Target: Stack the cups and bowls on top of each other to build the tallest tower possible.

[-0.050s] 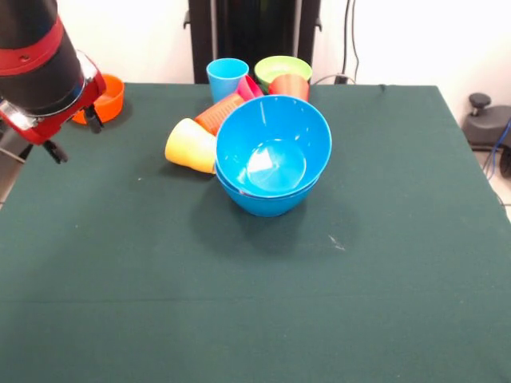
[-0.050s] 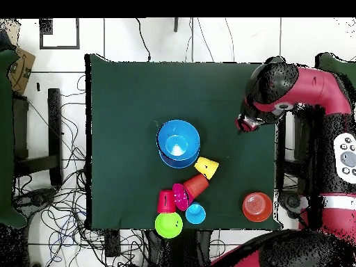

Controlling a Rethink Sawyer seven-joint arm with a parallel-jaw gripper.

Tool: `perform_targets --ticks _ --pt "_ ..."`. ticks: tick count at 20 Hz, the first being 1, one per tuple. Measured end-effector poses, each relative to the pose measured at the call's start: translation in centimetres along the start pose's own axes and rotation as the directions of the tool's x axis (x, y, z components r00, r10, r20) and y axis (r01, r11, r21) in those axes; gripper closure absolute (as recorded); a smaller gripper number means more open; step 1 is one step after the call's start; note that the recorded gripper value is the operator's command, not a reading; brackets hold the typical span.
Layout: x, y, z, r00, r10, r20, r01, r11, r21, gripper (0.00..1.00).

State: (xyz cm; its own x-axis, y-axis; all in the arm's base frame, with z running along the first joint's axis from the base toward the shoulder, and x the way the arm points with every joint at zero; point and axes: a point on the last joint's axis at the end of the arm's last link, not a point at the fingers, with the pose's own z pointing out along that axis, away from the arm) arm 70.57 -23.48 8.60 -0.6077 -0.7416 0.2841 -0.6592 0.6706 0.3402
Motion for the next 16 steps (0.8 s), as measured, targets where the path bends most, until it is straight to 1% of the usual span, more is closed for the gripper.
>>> perform_targets --ticks 5,6,9,11,13,15,16 --pt "2.3 1.7 0.1 0.9968 -0.011 -0.080 0.013 0.9998 0.013 0.00" --pt "3.1 2.3 0.1 0.9937 -0.014 -0.112 0.016 0.9996 0.022 0.00" --pt "5.3 3.8 0.1 0.9791 -0.024 -0.202 0.035 0.9983 0.047 0.00" --pt "6.2 4.5 0.1 0.9712 -0.033 -0.236 0.047 0.9974 0.054 0.00" --pt "7.3 5.4 0.2 0.9617 -0.050 -0.269 0.066 0.9964 0.053 0.00" --pt "9.2 6.9 0.6 0.9505 -0.075 -0.302 0.089 0.9955 0.033 0.00" --pt "9.7 7.2 0.8 0.9489 -0.078 -0.306 0.090 0.9956 0.025 0.00"
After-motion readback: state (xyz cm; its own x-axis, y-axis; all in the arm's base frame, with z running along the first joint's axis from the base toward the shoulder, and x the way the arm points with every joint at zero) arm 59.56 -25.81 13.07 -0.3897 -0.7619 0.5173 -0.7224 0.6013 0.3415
